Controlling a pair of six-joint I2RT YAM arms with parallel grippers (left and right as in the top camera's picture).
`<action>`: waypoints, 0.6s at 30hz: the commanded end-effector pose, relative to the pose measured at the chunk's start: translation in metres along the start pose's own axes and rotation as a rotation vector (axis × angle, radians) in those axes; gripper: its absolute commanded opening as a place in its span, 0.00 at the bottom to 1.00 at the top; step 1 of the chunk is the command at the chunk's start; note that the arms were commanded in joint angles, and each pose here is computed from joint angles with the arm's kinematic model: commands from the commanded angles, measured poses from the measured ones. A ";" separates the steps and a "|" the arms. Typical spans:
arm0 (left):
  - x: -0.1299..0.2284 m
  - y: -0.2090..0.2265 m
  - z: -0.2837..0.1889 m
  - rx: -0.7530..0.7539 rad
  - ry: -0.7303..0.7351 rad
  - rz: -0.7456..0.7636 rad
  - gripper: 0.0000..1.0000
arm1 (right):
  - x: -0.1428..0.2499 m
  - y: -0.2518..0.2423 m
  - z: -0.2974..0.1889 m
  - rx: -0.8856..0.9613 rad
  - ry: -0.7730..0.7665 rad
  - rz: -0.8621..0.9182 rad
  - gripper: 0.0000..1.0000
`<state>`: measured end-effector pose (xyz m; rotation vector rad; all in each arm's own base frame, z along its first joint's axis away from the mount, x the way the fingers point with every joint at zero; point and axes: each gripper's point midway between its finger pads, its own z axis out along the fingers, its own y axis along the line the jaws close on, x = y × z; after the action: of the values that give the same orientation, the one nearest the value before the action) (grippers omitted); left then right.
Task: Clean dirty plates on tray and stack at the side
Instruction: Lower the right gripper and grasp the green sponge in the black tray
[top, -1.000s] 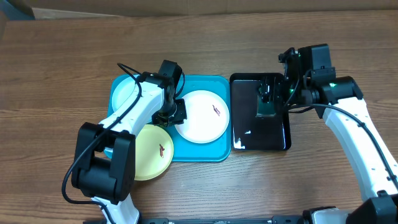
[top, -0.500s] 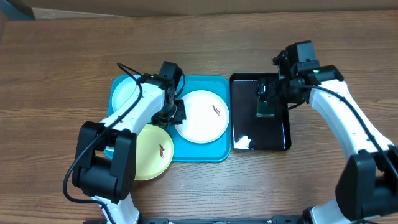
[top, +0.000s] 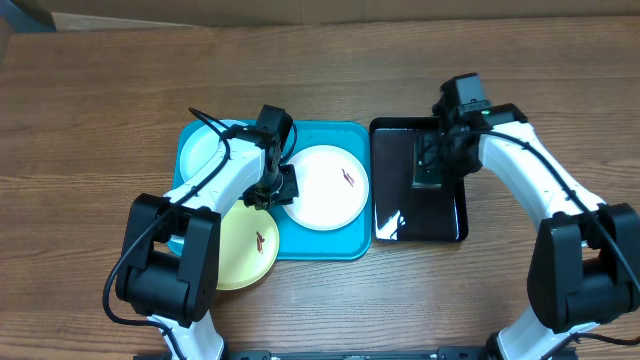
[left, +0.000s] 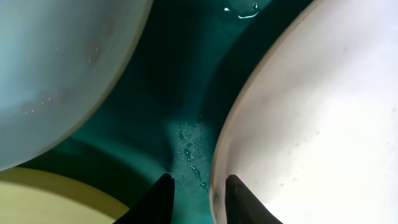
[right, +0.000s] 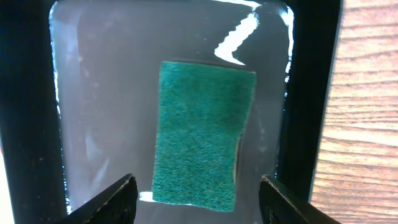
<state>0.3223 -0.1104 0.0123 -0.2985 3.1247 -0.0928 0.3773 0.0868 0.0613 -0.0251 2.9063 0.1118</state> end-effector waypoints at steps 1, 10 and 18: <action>0.003 0.003 0.006 -0.023 0.007 -0.007 0.31 | -0.012 0.002 -0.005 0.085 -0.056 -0.021 0.65; 0.003 0.003 0.005 -0.022 0.005 -0.007 0.31 | -0.006 0.001 0.007 0.154 -0.081 -0.020 0.72; 0.003 0.003 0.006 -0.021 0.005 -0.007 0.32 | -0.002 -0.004 0.019 0.150 -0.090 -0.010 0.75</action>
<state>0.3235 -0.1101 0.0123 -0.3008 3.1189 -0.0899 0.3852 0.0907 0.0487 -0.0308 2.8103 -0.0814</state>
